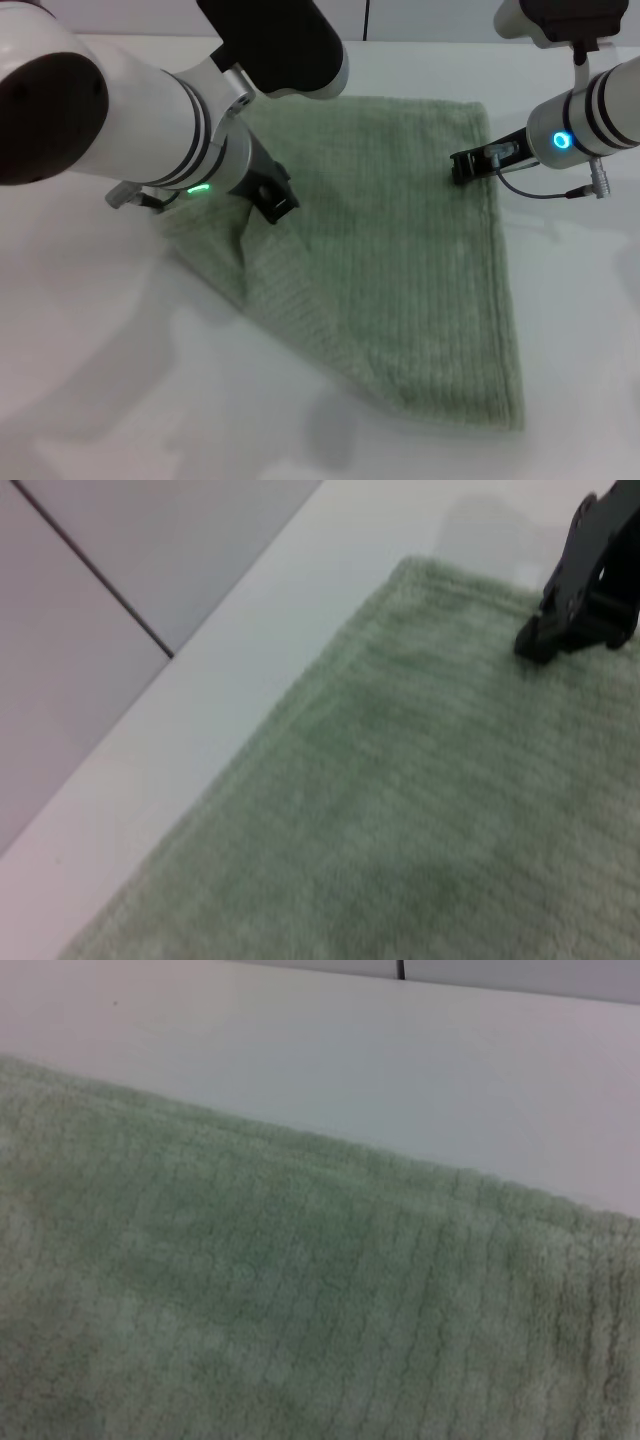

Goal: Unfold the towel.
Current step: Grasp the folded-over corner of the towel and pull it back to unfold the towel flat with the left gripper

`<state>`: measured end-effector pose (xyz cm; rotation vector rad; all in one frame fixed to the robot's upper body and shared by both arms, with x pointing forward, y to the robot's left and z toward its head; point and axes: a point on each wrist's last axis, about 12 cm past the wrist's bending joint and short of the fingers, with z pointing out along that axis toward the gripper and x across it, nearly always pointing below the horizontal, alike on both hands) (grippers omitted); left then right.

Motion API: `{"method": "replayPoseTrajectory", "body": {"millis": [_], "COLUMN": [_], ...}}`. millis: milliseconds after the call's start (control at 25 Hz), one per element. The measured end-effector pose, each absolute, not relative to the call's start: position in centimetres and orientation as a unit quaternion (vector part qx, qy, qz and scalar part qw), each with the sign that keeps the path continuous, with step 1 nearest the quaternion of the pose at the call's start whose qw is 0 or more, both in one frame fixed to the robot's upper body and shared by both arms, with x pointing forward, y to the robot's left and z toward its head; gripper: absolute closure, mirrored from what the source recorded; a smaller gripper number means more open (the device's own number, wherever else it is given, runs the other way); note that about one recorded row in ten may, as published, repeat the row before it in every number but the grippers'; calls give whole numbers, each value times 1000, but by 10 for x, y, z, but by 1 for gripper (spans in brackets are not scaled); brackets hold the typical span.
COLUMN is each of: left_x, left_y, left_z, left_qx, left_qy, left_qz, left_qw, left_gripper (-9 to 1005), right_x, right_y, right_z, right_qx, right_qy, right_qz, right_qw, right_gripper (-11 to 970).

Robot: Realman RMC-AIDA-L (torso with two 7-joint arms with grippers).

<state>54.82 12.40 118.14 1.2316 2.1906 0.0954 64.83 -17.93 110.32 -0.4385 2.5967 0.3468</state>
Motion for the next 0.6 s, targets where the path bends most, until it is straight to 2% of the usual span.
{"method": "replayPoseTrajectory", "body": {"millis": [600], "left_x": [541], "left_y": [131], "left_z": [1179], "left_qx": [456], "left_qy": [848], "left_qz": [43], "left_qw": [268], "left_gripper": [973], "right_x": [648], "right_y": [-179], "right_z": [1103], "right_qx": [-161], "right_qy": [949], "right_qz": [127], "right_qw": [240], "right_gripper": [959]}}
